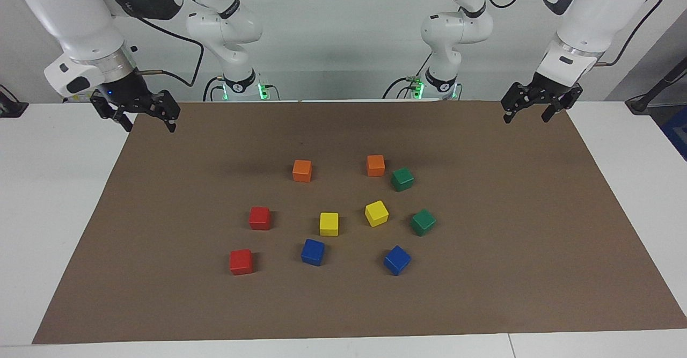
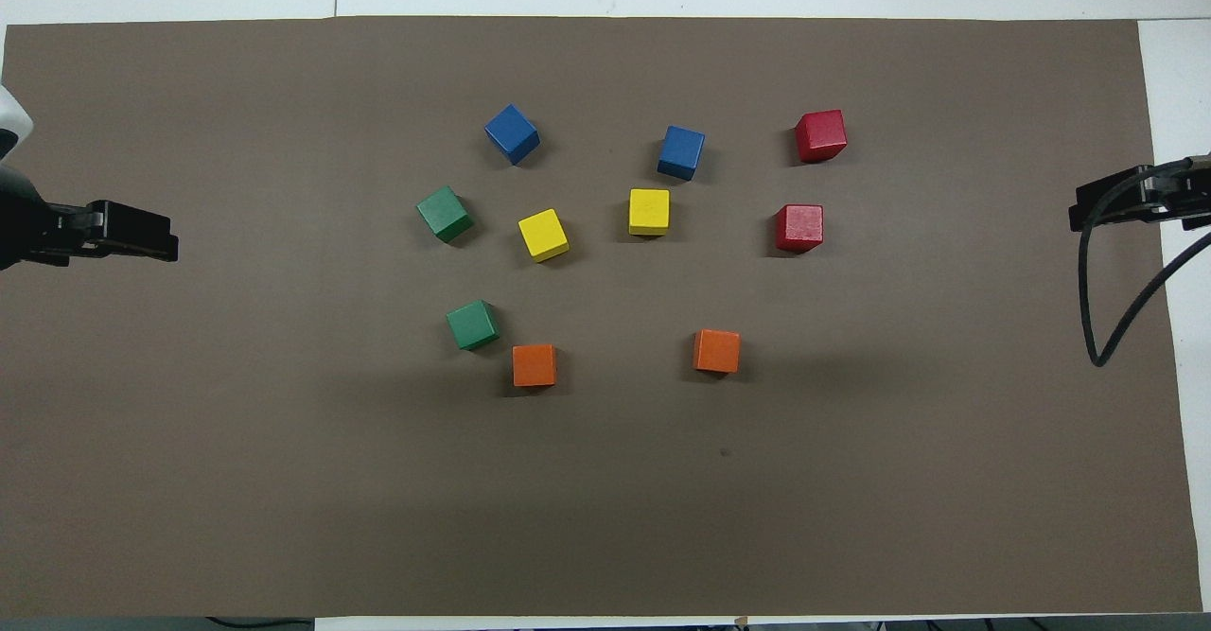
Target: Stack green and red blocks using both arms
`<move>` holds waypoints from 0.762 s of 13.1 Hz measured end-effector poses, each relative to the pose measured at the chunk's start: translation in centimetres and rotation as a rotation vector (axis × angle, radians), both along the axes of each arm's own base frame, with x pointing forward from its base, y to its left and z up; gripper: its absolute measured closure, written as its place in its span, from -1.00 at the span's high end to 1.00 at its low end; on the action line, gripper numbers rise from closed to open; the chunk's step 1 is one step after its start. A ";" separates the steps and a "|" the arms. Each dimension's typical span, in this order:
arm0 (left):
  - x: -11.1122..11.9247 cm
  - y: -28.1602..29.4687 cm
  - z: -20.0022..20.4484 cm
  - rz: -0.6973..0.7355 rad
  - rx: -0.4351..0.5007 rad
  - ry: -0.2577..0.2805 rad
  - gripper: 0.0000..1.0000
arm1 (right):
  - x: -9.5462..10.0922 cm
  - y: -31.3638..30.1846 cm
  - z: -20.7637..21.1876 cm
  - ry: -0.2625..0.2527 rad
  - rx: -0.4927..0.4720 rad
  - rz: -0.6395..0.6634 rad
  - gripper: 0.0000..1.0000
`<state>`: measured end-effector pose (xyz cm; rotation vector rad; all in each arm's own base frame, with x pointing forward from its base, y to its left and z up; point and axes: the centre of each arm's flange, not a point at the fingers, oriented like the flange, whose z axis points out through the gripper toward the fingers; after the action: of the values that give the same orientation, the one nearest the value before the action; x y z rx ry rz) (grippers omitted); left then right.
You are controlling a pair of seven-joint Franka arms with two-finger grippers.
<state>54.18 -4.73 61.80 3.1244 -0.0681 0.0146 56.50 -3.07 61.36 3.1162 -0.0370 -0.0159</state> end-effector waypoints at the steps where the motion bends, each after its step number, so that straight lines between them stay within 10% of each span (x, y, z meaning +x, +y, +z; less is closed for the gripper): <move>1: 0.0 0.0 -0.1 0.001 0.000 0.004 1.00 | 0.0 0.0 0.0 0.000 0.000 0.000 1.00; 10: -0.3 -2.9 -2.8 0.015 0.002 0.047 1.00 | -0.1 0.8 -0.2 0.010 0.001 0.014 1.00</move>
<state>53.87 -7.67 59.04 3.1251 -0.0433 -0.0594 56.37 -2.26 61.18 3.1171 -0.0144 -0.0307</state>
